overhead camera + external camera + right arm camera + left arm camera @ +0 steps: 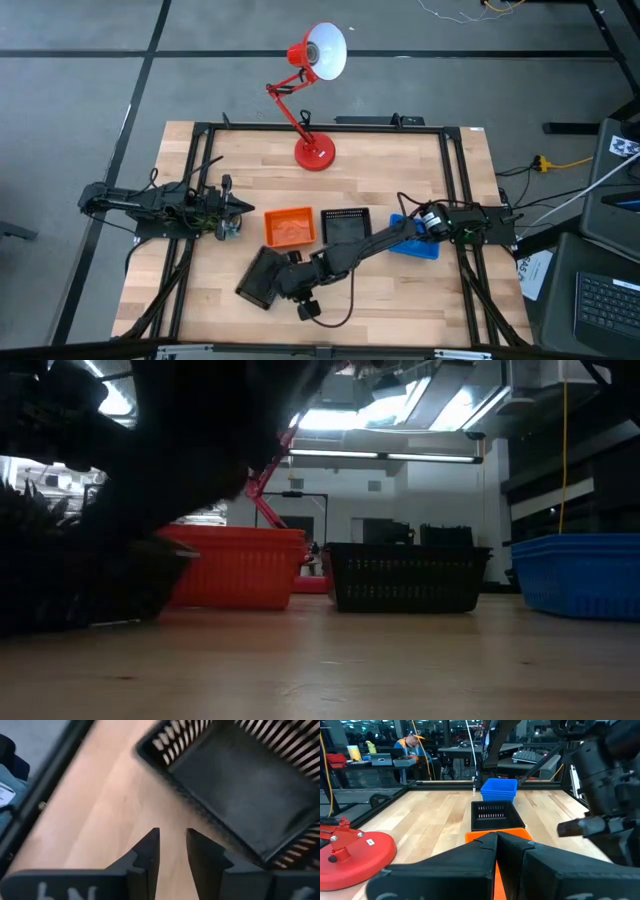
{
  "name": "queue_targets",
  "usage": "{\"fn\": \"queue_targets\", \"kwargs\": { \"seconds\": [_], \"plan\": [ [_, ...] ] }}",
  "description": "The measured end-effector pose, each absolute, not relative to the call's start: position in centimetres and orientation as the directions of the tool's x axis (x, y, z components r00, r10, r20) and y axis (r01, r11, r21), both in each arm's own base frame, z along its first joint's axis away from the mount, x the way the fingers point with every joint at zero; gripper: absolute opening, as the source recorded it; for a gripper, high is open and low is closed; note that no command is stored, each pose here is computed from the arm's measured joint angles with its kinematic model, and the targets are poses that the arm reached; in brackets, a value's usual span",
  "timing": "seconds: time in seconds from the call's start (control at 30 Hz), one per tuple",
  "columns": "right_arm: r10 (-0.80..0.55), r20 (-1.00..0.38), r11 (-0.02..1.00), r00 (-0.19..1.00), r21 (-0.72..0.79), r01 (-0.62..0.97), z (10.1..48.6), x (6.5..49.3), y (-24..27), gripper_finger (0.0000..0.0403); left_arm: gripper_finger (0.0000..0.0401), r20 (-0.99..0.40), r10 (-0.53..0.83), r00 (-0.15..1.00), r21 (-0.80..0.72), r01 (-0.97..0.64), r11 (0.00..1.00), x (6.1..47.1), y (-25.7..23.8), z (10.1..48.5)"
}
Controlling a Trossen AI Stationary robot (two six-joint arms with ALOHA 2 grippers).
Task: Stack baskets by color
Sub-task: Stack the left black bin on the right black bins
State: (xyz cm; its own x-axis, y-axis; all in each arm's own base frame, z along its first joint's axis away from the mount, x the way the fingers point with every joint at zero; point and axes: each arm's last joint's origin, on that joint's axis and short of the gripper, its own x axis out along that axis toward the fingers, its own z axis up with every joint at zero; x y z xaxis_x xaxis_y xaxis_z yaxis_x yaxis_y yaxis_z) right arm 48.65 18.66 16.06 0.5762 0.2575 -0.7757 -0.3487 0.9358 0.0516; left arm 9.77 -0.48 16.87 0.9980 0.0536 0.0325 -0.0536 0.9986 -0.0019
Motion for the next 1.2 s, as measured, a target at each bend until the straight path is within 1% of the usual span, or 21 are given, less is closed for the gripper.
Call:
{"fn": "queue_targets", "kwargs": {
  "seconds": [0.2, 0.4, 0.67, 0.8, 1.2],
  "plan": [
    [0.276, -0.743, 0.909, 0.61, -0.004, -0.416, 17.7, 49.0, 19.5, 0.0096, 0.0001, 0.033, 0.052, 0.998, -0.002, -0.052, 0.999, 9.8, -0.5, 16.9],
    [0.231, -0.712, 0.837, 0.664, -0.203, -0.509, 19.0, 49.4, 19.5, 0.0096, 0.0001, 0.032, 0.052, 0.998, -0.002, -0.052, 0.999, 9.8, -0.5, 16.9],
    [0.192, -0.695, 0.793, 0.693, -0.306, -0.527, 19.1, 50.5, 16.9, 0.0096, 0.0001, 0.032, 0.052, 0.998, -0.001, -0.052, 0.999, 9.8, -0.5, 16.9],
    [0.2, -0.702, 0.767, 0.684, -0.322, -0.555, 19.0, 50.7, 16.4, 0.0096, 0.0001, 0.032, 0.052, 0.998, -0.001, -0.052, 0.999, 9.8, -0.5, 16.9],
    [0.199, -0.721, 0.734, 0.664, -0.339, -0.589, 18.6, 50.7, 15.6, 0.0096, 0.0001, 0.032, 0.052, 0.998, -0.001, -0.052, 0.999, 9.8, -0.5, 16.9]
  ]
}}
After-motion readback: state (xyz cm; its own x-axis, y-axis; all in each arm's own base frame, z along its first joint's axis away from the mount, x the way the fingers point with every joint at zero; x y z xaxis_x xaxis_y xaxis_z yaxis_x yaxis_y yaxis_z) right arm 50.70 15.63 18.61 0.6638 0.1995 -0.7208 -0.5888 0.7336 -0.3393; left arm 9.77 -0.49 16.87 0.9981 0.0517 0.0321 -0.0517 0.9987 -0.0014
